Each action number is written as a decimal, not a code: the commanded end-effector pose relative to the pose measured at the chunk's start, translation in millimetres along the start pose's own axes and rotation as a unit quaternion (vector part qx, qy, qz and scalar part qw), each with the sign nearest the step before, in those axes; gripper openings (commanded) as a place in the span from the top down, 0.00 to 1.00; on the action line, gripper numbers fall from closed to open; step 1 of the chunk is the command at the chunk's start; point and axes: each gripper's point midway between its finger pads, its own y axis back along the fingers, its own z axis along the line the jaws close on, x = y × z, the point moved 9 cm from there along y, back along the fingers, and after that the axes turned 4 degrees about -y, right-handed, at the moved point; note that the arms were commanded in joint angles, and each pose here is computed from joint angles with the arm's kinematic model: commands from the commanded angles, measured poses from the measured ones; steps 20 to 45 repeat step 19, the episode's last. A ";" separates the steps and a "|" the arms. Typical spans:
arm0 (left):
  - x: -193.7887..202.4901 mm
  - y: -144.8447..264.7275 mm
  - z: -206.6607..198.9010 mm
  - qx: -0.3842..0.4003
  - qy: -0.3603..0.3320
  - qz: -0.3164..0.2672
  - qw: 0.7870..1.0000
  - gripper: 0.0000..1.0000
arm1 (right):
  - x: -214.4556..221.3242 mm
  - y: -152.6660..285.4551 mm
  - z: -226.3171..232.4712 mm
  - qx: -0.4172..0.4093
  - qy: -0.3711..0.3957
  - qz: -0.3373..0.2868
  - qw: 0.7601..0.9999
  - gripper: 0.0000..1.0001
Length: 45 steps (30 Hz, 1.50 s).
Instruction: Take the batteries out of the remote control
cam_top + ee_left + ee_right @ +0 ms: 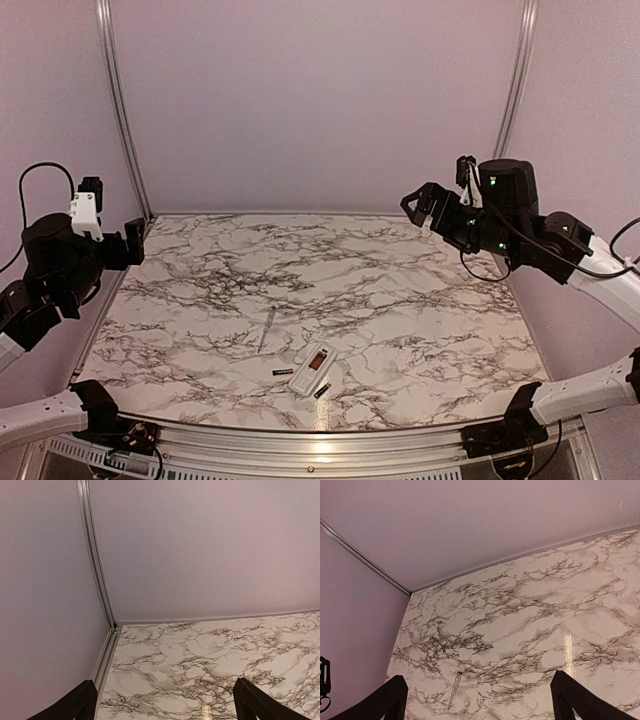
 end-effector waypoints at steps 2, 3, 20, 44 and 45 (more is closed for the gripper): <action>-0.3 -5.6 -0.8 -0.018 0.023 -0.015 0.999 0.01 | -7.2 11.1 6.9 -0.062 0.006 -0.036 0.997 0.02; -0.2 -6.1 -0.9 -0.020 0.023 -0.014 0.999 0.01 | -7.2 12.0 6.7 -0.066 0.007 -0.038 0.997 0.02; 3.1 -15.8 -7.6 -0.023 0.020 0.001 1.000 0.01 | -5.7 11.7 4.6 -0.061 0.016 -0.037 0.997 0.02; 3.1 -15.8 -7.6 -0.023 0.020 0.001 1.000 0.01 | -5.7 11.7 4.6 -0.061 0.016 -0.037 0.997 0.02; 3.1 -15.8 -7.6 -0.023 0.020 0.001 1.000 0.01 | -5.7 11.7 4.6 -0.061 0.016 -0.037 0.997 0.02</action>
